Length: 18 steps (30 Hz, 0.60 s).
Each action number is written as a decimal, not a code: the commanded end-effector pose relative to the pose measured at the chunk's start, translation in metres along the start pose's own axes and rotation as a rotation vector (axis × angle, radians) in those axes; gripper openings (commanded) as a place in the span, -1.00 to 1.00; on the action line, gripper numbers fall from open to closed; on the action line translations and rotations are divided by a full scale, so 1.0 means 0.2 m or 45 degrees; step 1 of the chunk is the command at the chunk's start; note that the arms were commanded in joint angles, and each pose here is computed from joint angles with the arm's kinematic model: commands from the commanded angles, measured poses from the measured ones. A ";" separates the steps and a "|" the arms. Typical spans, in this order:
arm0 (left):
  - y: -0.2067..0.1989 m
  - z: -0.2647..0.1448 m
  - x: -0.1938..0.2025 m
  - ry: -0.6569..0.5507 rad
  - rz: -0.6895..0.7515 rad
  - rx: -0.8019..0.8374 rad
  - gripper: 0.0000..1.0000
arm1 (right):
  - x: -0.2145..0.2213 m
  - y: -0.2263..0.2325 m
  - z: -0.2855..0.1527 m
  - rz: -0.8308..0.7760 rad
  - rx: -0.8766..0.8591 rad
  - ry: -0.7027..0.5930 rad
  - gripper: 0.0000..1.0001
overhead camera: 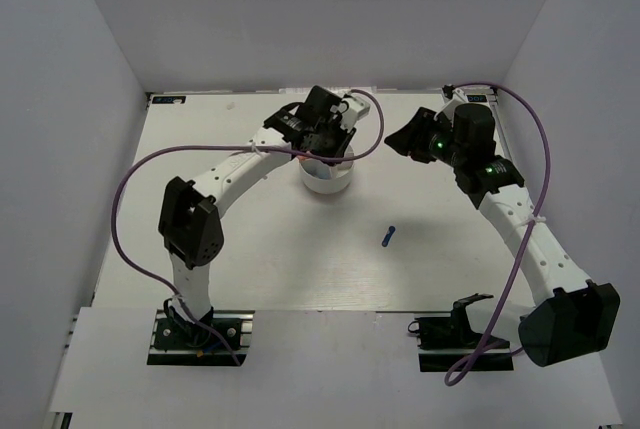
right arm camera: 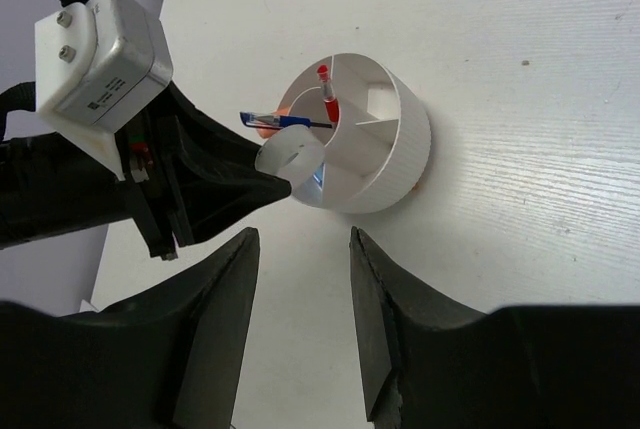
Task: Sort the stationery into containers
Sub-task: Place the stationery in the storage box.
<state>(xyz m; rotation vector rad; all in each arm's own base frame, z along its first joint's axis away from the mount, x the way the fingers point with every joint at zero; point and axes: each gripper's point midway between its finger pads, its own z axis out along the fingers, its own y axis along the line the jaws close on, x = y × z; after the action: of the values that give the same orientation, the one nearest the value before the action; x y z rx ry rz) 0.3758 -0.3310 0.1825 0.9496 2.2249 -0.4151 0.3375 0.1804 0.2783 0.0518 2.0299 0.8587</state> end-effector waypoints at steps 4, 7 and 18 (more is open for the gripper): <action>0.01 0.00 -0.07 -0.026 0.034 -0.038 -0.91 | -0.08 0.03 -0.01 -0.008 -0.039 -0.045 -0.05; -0.02 0.01 -0.07 -0.026 0.045 -0.024 -0.91 | -0.07 0.02 -0.01 0.002 -0.038 -0.035 -0.06; 0.01 0.06 -0.01 0.039 0.046 -0.056 -0.69 | -0.05 0.01 -0.01 0.027 -0.050 -0.019 -0.06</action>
<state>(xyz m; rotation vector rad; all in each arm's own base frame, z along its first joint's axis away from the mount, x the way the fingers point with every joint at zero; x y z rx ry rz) 0.3783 -0.3342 0.1608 0.9831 2.2647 -0.3505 0.3386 0.1768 0.2778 0.0681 2.0367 0.8878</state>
